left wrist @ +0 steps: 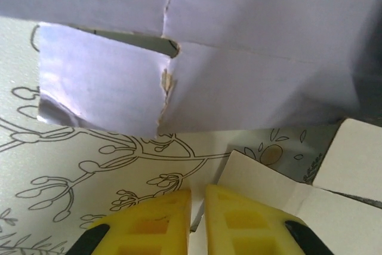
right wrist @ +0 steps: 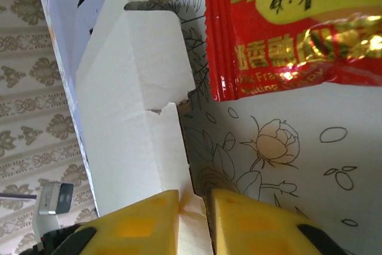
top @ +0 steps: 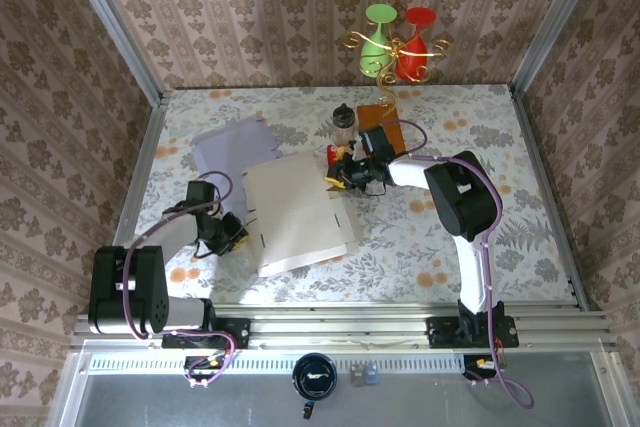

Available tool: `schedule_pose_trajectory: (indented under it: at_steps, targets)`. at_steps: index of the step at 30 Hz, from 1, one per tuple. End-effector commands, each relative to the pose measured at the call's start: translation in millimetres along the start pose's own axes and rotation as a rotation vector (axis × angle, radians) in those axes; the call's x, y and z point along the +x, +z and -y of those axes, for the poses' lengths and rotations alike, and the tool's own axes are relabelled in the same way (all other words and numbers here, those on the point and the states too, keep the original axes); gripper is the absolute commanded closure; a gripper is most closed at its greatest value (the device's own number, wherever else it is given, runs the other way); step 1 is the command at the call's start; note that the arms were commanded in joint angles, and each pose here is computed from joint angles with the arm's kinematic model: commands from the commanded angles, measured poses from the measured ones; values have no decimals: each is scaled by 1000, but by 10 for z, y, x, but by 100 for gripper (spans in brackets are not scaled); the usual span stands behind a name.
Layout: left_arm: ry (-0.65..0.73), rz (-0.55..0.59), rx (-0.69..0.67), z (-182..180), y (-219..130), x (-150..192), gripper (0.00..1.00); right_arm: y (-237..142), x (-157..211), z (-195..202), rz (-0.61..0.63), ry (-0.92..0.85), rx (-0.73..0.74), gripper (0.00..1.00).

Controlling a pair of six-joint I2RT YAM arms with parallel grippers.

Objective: Fold the paper box

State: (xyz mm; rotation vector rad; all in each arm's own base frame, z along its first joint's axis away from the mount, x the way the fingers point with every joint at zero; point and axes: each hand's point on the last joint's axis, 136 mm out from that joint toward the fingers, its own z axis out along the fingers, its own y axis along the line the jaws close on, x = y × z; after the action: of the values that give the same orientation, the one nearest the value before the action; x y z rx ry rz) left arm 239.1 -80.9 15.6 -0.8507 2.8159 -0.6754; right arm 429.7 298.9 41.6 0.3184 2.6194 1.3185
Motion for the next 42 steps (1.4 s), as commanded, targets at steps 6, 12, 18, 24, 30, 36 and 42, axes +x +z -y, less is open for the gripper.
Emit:
schedule_pose_trajectory:
  at_steps: [6,12,18,24,30,36,42]
  targets:
    - [110,112,8,234,-235,-207,70,-226,-56,-335,71,21,-36,100]
    - [297,293,-94,429,-831,-220,46,-422,-170,-591,123,63,-37,100]
    - [769,373,-78,832,-1071,244,36,-490,-228,-701,115,131,-23,100]
    - [1378,495,-24,1129,-1045,955,29,-480,-249,-698,84,208,4,100]
    - [1734,538,-171,1239,-746,1324,26,-474,-262,-673,60,275,25,100]
    - [1834,511,-337,1358,-411,1329,21,-471,-242,-627,43,335,34,100]
    - [1889,446,-446,1333,-172,1302,20,-467,-227,-602,27,375,30,100]
